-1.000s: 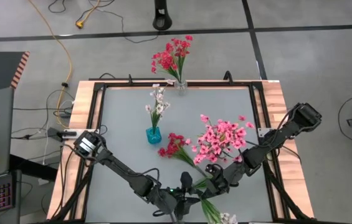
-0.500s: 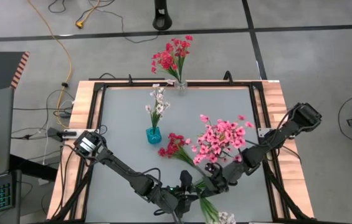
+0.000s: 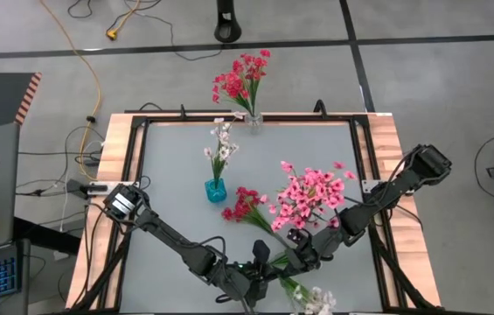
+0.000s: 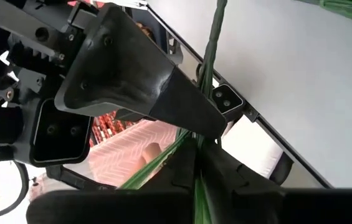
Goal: Sort flowers into vase by color
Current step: Put the right white flower into the blue vase
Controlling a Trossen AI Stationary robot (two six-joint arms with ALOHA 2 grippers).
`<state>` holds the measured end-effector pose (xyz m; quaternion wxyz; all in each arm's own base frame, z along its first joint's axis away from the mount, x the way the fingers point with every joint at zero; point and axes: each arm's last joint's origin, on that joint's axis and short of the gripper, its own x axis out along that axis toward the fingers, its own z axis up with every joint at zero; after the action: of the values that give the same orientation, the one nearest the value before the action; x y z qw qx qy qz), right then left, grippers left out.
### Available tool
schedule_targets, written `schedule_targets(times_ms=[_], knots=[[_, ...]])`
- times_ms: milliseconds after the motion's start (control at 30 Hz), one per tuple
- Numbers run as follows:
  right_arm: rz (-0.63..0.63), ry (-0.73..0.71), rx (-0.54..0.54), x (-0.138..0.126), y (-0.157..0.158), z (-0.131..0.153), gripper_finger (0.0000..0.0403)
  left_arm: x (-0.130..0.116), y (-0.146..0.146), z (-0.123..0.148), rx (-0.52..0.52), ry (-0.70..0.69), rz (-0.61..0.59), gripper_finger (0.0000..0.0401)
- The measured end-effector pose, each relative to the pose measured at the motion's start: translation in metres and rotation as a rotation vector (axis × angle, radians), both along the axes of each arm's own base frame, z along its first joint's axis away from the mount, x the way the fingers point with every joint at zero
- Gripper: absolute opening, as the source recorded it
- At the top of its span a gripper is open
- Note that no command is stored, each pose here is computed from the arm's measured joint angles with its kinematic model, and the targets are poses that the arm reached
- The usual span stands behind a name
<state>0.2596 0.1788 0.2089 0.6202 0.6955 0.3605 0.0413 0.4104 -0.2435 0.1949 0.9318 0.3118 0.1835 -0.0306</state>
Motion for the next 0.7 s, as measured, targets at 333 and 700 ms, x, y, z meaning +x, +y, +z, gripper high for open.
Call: schedule_targets(times_ms=[333,700], knots=[[0.04,-0.046,-0.061,0.0,0.001,0.0,0.0096,-0.004,-0.006,-0.001,0.009,0.013,-0.013,0.0015],[0.289,-0.137,-0.173,-0.009,0.01,-0.002,0.0116,-0.039,-0.03,0.02,-0.03,0.087,-0.087,0.0015]])
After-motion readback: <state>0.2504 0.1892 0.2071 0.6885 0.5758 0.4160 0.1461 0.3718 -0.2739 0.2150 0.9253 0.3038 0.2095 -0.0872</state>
